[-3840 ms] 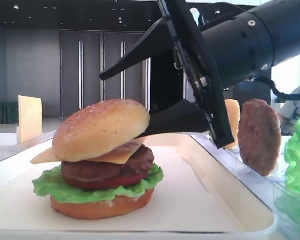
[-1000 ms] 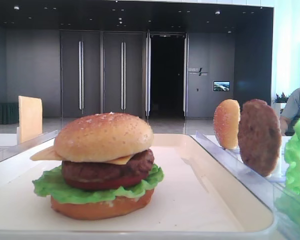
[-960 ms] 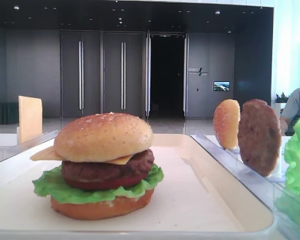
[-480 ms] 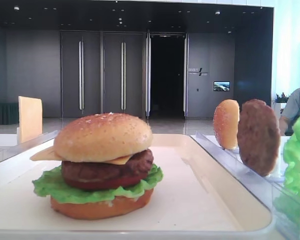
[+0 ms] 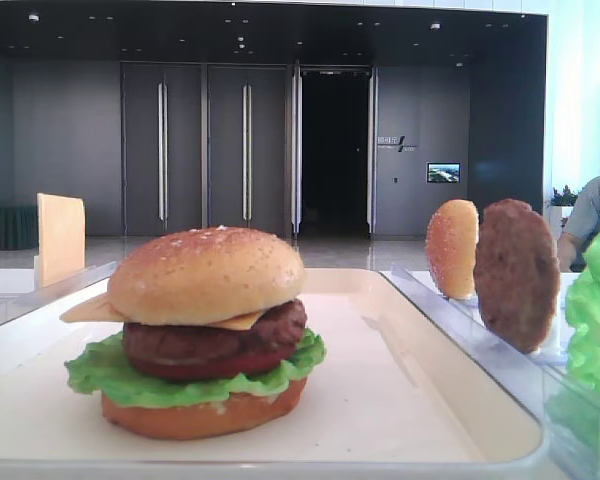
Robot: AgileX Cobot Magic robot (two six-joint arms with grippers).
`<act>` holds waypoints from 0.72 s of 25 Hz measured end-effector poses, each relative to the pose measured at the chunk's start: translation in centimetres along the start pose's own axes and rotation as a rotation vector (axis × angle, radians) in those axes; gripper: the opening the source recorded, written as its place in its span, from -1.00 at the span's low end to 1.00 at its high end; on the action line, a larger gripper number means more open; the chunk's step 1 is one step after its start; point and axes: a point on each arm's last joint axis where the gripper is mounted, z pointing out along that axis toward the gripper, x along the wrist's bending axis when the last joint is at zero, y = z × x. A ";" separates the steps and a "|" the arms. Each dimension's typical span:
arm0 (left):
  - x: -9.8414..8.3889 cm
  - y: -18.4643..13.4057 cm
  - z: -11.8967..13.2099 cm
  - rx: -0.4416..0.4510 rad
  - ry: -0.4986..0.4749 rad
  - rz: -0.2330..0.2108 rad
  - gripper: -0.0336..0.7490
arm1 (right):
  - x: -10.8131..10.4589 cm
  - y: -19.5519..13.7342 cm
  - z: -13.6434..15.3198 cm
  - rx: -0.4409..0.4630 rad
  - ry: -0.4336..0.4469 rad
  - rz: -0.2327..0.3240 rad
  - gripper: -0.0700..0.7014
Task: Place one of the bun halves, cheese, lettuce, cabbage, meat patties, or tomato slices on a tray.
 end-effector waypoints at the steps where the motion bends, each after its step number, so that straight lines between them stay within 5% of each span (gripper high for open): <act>1: 0.0 0.0 0.0 0.000 0.000 0.000 -0.19 | -0.1 -0.8 0.0 -0.008 0.001 0.008 0.19; 18: 0.0 0.0 0.0 0.000 0.000 0.000 -0.19 | -0.6 -5.7 -2.6 -0.293 0.027 0.022 0.19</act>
